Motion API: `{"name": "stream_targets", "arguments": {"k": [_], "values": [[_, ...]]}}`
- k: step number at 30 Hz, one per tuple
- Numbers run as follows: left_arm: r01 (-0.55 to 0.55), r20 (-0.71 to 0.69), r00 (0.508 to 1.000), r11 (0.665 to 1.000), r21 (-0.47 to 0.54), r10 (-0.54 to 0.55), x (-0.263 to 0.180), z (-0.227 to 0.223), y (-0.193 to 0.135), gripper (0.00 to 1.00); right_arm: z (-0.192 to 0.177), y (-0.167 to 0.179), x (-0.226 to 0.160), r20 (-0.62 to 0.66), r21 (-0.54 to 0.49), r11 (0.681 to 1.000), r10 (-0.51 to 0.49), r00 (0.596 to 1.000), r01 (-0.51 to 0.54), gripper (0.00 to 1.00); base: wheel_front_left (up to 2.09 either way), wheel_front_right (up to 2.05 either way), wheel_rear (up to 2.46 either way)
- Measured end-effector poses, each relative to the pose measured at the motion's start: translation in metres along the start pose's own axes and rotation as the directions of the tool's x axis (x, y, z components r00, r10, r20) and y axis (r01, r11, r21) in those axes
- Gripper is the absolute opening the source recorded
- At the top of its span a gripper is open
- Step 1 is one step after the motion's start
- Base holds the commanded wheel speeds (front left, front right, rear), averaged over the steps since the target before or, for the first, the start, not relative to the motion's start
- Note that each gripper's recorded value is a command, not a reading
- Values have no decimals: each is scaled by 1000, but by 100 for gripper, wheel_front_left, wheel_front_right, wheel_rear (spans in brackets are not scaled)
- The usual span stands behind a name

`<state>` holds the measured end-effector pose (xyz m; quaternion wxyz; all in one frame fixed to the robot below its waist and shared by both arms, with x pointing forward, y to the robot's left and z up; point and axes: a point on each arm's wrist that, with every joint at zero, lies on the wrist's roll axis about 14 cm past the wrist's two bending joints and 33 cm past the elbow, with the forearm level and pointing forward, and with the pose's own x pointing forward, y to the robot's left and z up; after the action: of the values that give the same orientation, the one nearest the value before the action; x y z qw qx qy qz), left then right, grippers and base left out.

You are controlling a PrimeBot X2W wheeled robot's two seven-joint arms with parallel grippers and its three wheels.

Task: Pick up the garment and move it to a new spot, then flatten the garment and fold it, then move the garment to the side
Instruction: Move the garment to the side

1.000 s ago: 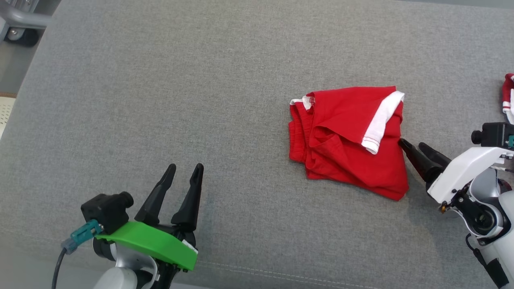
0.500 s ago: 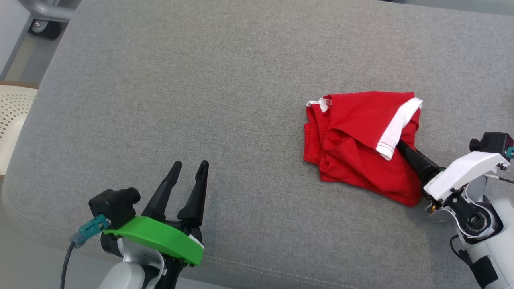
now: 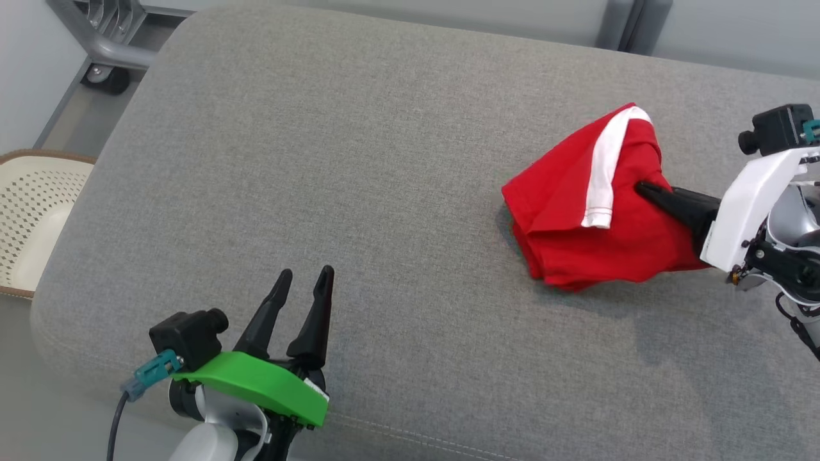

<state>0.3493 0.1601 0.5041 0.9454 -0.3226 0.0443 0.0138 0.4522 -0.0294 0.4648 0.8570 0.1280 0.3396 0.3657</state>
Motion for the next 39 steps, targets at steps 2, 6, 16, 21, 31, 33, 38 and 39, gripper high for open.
{"name": "stream_targets", "arguments": {"k": [2, 6, 16, 21, 31, 33, 38, 39], "values": [[4, 5, 1000, 1000, -7, -4, -3, 1, -1, 100, 3, 6, -5, -41, -48, 999, 5, 999, -7, 0, 0, 0, 0], [12, 16, 1000, 1000, -12, -12, -7, 4, -4, 100, -11, 7, -15, -172, -87, 996, -12, 985, -3, 0, 0, 0, 0], [0, 4, 1000, 1000, -18, 0, -8, -1, 2, 100, -12, -29, -42, -294, -27, 993, -116, 949, 113, 0, 0, 0, 0], [14, -15, 1000, 1000, -7, -14, -2, -4, 0, 100, 13, -54, -64, -267, -14, 979, -200, 943, 204, 0, 0, 0, 0], [58, -56, 997, 998, -12, -58, 14, -16, -12, 100, 17, -86, -105, -308, -80, 943, -332, 892, 323, 0, 0, 0, 0], [72, -66, 995, 997, -14, -72, 18, -19, -16, 100, 14, -91, -113, -321, -86, 936, -351, 880, 342, 0, 0, 0, 0], [106, -99, 989, 994, -19, -107, 26, -28, -26, 100, 8, -107, -129, -338, -53, 915, -394, 855, 400, 0, 0, 0, 0], [109, -106, 988, 994, -19, -110, 28, -31, -27, 100, 8, -111, -133, -336, -42, 908, -406, 850, 417, 0, 0, 0, 0]]}}
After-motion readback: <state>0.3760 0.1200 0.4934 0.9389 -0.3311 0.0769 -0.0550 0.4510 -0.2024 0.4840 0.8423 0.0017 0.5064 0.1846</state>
